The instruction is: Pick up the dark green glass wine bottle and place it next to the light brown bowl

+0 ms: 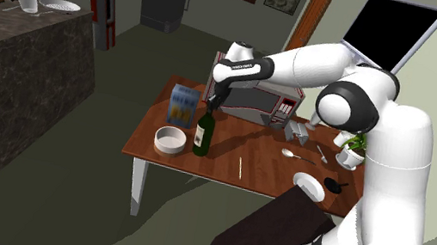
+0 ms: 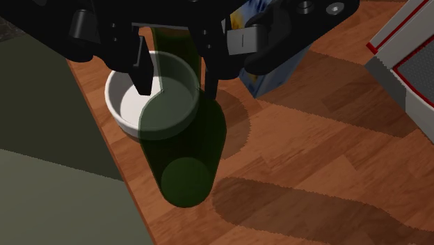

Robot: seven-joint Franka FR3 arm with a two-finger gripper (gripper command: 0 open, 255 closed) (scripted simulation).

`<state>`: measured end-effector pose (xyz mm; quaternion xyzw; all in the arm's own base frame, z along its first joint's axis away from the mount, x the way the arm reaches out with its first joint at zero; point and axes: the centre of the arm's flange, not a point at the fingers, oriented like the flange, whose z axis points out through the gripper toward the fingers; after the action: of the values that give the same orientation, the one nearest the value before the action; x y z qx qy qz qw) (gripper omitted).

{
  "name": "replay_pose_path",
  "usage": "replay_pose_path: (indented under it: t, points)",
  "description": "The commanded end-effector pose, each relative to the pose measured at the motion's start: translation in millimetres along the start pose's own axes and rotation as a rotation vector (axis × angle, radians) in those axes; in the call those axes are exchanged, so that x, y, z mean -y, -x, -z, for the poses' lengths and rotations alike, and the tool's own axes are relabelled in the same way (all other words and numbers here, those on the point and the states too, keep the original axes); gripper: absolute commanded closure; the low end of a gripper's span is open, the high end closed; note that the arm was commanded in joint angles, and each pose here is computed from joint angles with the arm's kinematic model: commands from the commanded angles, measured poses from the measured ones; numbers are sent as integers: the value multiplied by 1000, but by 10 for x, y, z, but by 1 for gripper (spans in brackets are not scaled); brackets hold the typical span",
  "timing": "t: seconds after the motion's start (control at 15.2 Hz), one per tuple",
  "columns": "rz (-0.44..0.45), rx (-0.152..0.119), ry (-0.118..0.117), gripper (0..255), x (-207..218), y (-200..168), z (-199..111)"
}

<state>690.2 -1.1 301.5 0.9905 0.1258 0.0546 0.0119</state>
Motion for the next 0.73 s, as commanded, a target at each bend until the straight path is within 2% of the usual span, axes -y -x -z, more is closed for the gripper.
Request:
replay_pose_path:
  t: [0.0,0.66]
  points:
    - [0,-1,0,255,6,11,-95]
    - [0,-1,0,255,24,61,-567]
